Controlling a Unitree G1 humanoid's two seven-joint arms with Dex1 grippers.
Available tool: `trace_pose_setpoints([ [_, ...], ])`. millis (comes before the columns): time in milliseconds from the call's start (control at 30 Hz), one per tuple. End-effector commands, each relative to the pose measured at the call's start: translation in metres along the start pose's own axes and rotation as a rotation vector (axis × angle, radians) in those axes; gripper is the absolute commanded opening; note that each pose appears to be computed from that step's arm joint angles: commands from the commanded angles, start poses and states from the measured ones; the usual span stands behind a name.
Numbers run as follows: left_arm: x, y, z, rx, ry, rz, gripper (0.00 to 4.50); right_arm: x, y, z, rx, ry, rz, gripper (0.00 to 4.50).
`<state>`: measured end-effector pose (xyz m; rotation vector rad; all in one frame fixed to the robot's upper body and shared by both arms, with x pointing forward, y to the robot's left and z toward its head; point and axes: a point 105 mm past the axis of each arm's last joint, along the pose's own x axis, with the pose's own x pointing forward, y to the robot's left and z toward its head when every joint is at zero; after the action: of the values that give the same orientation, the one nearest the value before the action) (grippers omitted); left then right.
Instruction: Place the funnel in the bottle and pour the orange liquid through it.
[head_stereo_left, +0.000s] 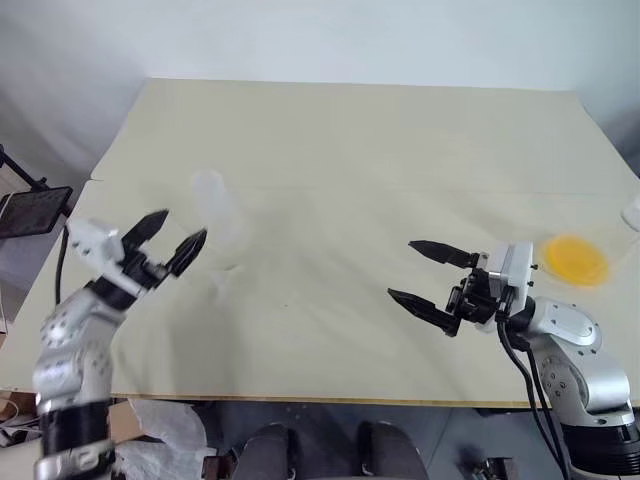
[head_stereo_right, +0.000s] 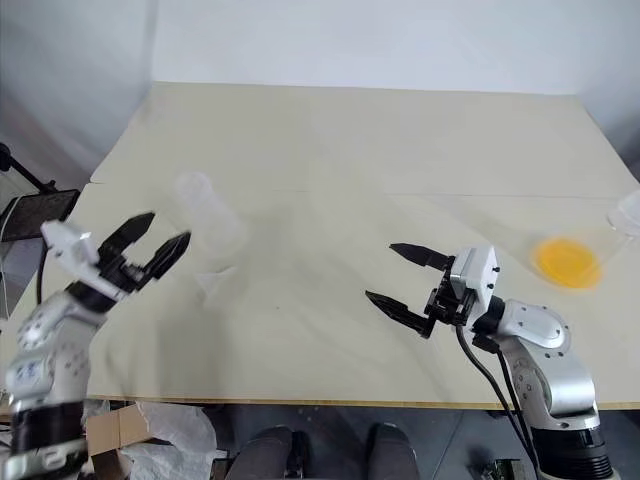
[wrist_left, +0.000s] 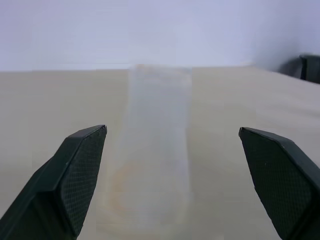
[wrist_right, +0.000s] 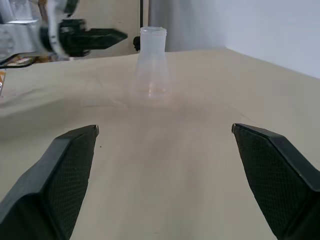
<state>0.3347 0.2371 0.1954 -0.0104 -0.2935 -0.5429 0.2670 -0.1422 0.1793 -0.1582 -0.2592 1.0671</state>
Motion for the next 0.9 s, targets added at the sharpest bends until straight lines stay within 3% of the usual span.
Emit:
trace_pose_setpoints([
  [33, 0.020, 0.005, -0.002, -0.001, 0.015, 0.013, 4.50, 0.004, 0.004, 0.010, -0.025, -0.040, 0.004, 4.48],
  [233, 0.048, 0.007, 0.005, 0.036, 0.011, 0.015, 4.50, 0.004, 0.004, 0.010, -0.026, -0.052, -0.018, 4.48],
  [500, 0.055, 0.005, 0.001, 0.049, 0.047, -0.030, 4.50, 0.005, 0.005, 0.009, -0.027, -0.059, -0.037, 4.48],
  [700, 0.052, 0.006, -0.002, 0.070, 0.075, -0.038, 2.60, 0.005, 0.006, 0.008, -0.024, -0.064, -0.047, 4.50],
  [900, 0.064, -0.007, 0.013, 0.086, 0.031, -0.134, 2.42, 0.004, 0.005, 0.010, -0.035, -0.067, -0.065, 4.50],
])
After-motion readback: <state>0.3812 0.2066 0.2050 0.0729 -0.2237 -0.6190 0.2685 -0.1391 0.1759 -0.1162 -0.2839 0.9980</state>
